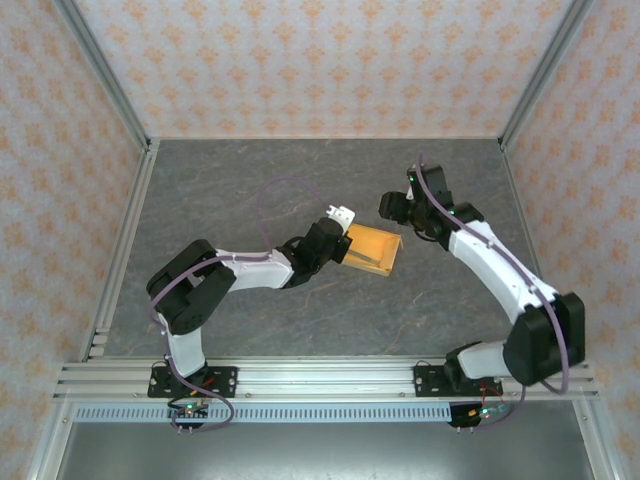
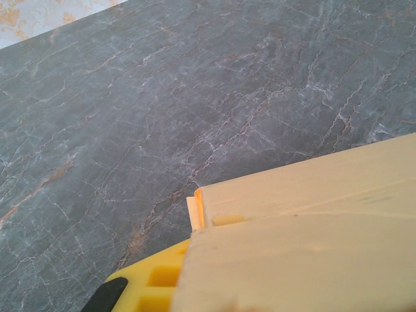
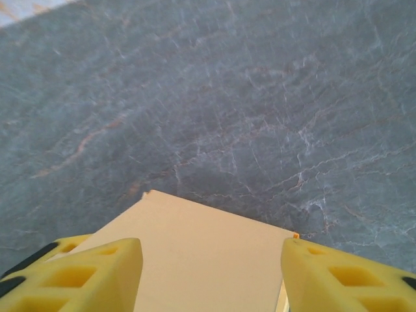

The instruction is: Fold the paper box

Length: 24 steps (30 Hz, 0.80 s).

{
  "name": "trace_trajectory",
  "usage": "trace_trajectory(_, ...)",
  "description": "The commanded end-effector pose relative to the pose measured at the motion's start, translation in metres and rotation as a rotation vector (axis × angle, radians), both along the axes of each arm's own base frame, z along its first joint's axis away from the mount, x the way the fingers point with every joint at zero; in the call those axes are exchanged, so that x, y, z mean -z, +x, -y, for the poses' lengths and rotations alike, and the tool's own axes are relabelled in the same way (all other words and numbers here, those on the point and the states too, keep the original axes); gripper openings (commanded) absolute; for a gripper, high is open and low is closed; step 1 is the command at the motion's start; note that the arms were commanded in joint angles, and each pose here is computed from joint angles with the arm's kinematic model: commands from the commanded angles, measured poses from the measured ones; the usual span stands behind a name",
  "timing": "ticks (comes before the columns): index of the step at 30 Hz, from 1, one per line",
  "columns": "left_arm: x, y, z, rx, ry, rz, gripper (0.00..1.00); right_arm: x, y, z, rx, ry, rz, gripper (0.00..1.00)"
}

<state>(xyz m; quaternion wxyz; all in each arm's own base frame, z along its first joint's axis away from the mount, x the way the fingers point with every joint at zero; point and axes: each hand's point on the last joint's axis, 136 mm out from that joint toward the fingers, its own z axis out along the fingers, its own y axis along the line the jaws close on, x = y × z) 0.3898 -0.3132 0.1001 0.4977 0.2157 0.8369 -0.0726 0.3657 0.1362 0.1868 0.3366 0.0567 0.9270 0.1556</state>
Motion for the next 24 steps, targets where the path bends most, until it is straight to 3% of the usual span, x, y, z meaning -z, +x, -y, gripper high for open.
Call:
trace_trajectory(1, 0.010, -0.003, -0.011, -0.034, 0.040, -0.004, 0.00, 0.013, 0.000, -0.007, -0.037, 0.003, -0.060, 0.56)
trace_trajectory(12, 0.011, -0.010, -0.007, -0.049, 0.038, 0.003, 0.08, 0.068, -0.021, 0.001, -0.005, -0.014, -0.145, 0.53)
trace_trajectory(24, 0.017, -0.021, -0.003, -0.040, 0.024, -0.007, 0.29, 0.087, -0.025, 0.009, 0.015, -0.063, -0.165, 0.49)
